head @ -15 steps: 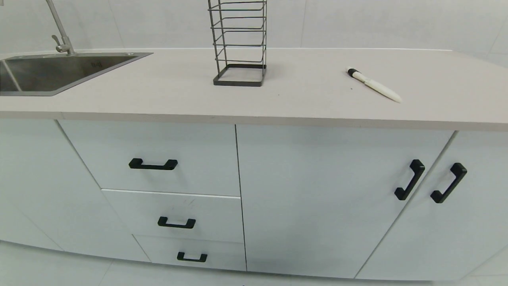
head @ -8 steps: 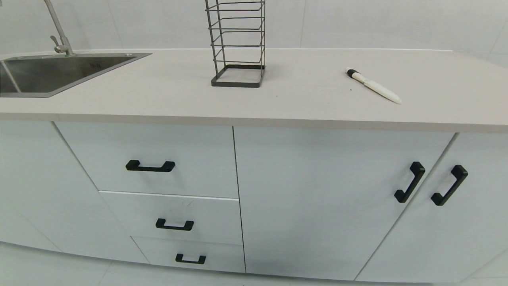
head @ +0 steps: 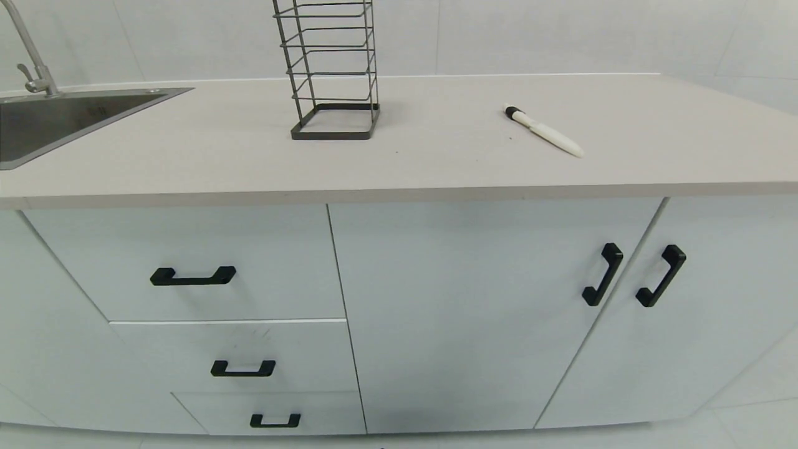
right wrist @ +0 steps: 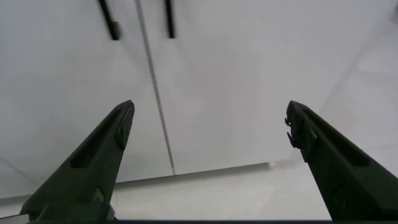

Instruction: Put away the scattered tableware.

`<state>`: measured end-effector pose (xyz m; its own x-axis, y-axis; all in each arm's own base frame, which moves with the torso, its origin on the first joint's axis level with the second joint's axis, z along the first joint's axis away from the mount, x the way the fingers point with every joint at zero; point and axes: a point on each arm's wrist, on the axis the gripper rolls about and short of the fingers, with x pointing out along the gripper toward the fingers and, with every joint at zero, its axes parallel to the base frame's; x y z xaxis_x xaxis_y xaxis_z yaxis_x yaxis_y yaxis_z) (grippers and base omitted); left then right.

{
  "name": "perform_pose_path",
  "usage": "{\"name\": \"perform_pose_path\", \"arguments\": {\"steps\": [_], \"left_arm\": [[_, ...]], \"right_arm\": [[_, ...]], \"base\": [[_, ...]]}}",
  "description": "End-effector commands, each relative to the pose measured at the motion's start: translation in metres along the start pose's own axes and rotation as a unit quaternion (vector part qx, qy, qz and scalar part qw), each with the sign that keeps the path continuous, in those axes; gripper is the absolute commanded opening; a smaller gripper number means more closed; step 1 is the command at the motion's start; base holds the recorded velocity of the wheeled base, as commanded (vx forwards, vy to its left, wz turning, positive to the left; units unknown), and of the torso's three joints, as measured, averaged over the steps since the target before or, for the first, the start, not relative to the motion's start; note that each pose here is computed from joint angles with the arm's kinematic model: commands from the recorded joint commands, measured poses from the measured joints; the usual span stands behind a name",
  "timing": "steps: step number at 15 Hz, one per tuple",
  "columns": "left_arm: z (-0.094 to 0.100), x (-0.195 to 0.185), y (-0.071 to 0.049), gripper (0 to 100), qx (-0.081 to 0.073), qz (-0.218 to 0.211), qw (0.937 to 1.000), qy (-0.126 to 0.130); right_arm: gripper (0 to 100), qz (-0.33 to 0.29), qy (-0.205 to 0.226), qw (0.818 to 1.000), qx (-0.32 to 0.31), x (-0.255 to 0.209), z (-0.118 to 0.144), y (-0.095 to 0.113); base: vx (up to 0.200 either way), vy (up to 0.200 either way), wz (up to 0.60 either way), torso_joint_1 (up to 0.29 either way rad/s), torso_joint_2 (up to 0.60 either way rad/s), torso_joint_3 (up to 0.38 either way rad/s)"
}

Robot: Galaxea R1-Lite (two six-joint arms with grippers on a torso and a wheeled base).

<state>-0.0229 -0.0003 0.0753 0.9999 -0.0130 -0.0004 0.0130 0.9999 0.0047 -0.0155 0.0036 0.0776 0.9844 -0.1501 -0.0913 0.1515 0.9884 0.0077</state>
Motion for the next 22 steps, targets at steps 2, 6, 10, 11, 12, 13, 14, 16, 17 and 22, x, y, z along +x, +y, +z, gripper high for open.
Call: {"name": "perform_pose_path", "arguments": {"steps": [2, 6, 10, 11, 12, 13, 14, 16, 17, 22], "left_arm": [[0.0, 0.0001, 0.0, 100, 0.0, 0.0, 1.0, 0.001], [0.0, 0.0001, 0.0, 100, 0.0, 0.0, 1.0, 0.001], [0.0, 0.0001, 0.0, 100, 0.0, 0.0, 1.0, 0.001], [0.0, 0.0001, 0.0, 100, 0.0, 0.0, 1.0, 0.001], [0.0, 0.0001, 0.0, 100, 0.0, 0.0, 1.0, 0.001], [0.0, 0.0001, 0.0, 100, 0.0, 0.0, 1.0, 0.001], [0.0, 0.0001, 0.0, 100, 0.0, 0.0, 1.0, 0.001], [0.0, 0.0001, 0.0, 100, 0.0, 0.0, 1.0, 0.001], [0.0, 0.0001, 0.0, 100, 0.0, 0.0, 1.0, 0.001], [0.0, 0.0001, 0.0, 100, 0.0, 0.0, 1.0, 0.001]], "right_arm": [[100, 0.001, 0.001, 1.0, 0.0, 0.0001, 0.0, 0.0], [100, 0.001, 0.001, 1.0, 0.0, 0.0001, 0.0, 0.0], [100, 0.0, 0.001, 1.0, 0.0, 0.0001, 0.0, 0.0], [100, 0.0, 0.001, 1.0, -0.001, 0.0001, 0.0, 0.0], [100, 0.0, 0.001, 1.0, 0.0, 0.0001, 0.0, 0.0], [100, 0.0, 0.001, 1.0, -0.001, 0.0001, 0.0, 0.0], [100, 0.0, 0.001, 1.0, -0.001, 0.0001, 0.0, 0.0], [100, 0.0, 0.0, 1.0, -0.001, 0.0001, 0.0001, 0.0], [100, 0.0, 0.001, 1.0, -0.001, 0.0001, 0.0, 0.0], [100, 0.001, 0.0, 1.0, -0.001, 0.0001, 0.0001, 0.0]], "base": [[0.0, 0.0, 0.0, 0.0, 0.0, 0.0], [0.1, 0.0, 0.0, -0.002, 0.0, 0.0], [0.1, 0.0, 0.0, 0.0, 0.0, 0.0], [0.0, 0.0, 0.0, 0.0, 0.0, 0.0], [0.0, 0.0, 0.0, 0.0, 0.0, 0.0], [0.0, 0.0, 0.0, 0.0, 0.0, 0.0], [0.0, 0.0, 0.0, 0.119, -0.17, -0.036], [0.0, 0.0, 0.0, 0.198, -0.09, -0.051], [0.0, 0.0, 0.0, 0.242, -0.02, -0.11], [0.0, 0.0, 0.0, 0.227, -0.49, -0.2]]}}
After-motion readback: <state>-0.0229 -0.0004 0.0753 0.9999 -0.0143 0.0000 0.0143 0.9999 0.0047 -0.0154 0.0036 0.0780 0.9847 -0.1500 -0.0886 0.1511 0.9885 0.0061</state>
